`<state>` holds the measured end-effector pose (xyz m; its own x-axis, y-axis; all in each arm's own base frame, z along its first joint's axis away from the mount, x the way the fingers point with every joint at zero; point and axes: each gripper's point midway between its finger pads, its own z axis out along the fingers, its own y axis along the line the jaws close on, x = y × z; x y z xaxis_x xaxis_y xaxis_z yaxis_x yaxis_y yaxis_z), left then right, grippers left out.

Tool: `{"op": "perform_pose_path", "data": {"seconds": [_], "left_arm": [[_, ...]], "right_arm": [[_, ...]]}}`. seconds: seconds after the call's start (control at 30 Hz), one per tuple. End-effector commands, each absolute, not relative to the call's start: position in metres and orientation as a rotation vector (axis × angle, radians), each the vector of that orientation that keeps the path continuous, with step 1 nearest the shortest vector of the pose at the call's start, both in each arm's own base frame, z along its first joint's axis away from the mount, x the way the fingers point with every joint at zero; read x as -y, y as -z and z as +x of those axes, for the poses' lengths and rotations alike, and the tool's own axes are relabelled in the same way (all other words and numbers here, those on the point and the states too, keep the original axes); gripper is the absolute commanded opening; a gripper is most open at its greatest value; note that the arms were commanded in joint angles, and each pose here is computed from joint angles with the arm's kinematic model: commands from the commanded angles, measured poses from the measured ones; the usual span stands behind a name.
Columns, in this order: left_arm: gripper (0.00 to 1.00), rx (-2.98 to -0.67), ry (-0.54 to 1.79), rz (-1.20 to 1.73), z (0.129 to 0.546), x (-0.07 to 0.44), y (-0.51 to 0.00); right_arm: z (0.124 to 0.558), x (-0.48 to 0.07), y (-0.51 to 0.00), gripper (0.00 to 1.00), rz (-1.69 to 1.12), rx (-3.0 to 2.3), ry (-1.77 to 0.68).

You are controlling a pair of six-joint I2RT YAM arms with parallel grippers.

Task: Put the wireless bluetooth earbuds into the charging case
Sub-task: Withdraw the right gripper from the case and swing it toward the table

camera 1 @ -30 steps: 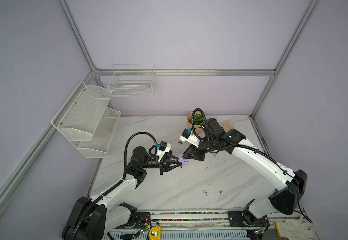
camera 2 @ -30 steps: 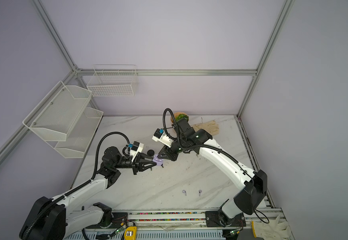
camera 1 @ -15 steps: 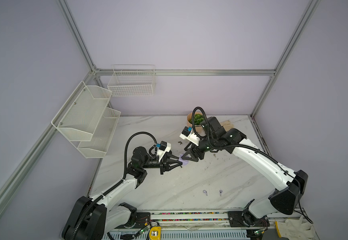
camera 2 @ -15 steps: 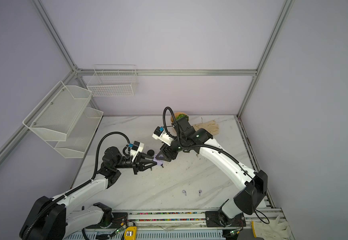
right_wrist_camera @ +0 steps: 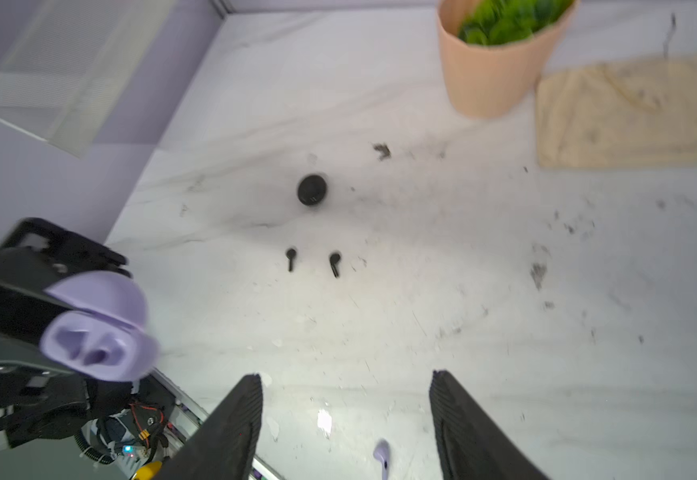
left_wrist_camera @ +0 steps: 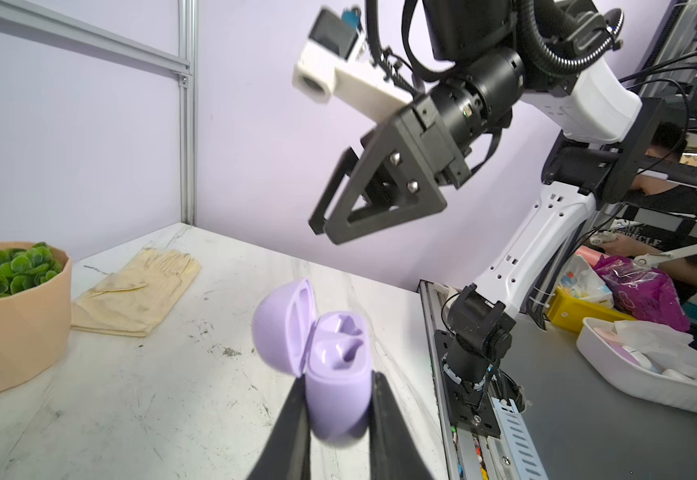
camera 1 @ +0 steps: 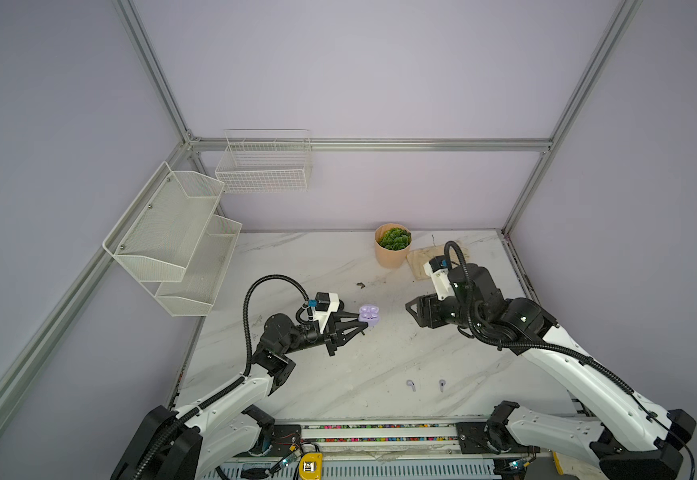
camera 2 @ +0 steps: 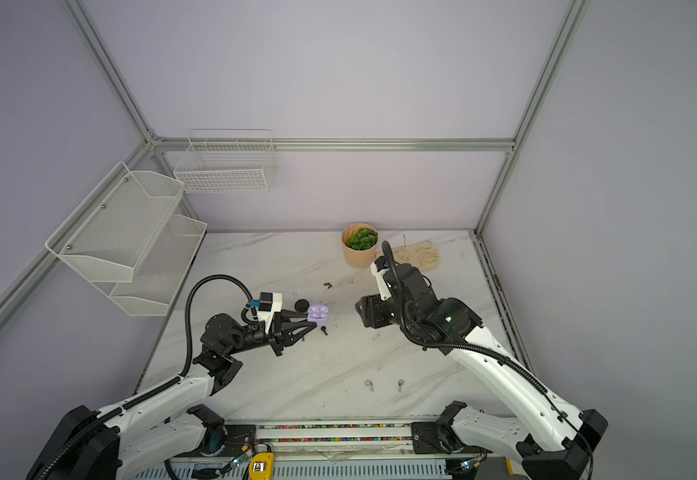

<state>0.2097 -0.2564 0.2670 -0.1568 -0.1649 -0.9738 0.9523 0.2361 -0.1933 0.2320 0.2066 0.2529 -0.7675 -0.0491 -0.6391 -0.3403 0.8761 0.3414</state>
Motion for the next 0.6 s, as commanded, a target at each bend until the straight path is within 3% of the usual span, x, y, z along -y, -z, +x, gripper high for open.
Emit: {"op": "perform_pose_path", "data": {"seconds": [0.0,0.3,0.57], "left_arm": [[0.00,-1.250,1.170,0.758,0.212,0.250,-0.278],[0.00,-1.242,1.191,0.756,0.204,0.251,-0.282],[0.00,-1.249,1.199,0.769,0.202,0.255,-0.278]], "right_arm": [[0.233,-0.185,-0.192,0.65,-0.008,-2.533,-0.471],[0.190,-0.211,-0.089,0.55,-0.072,-2.785,-0.448],[0.144,-0.224,-0.060,0.55,-0.060,-2.864,-0.493]]}}
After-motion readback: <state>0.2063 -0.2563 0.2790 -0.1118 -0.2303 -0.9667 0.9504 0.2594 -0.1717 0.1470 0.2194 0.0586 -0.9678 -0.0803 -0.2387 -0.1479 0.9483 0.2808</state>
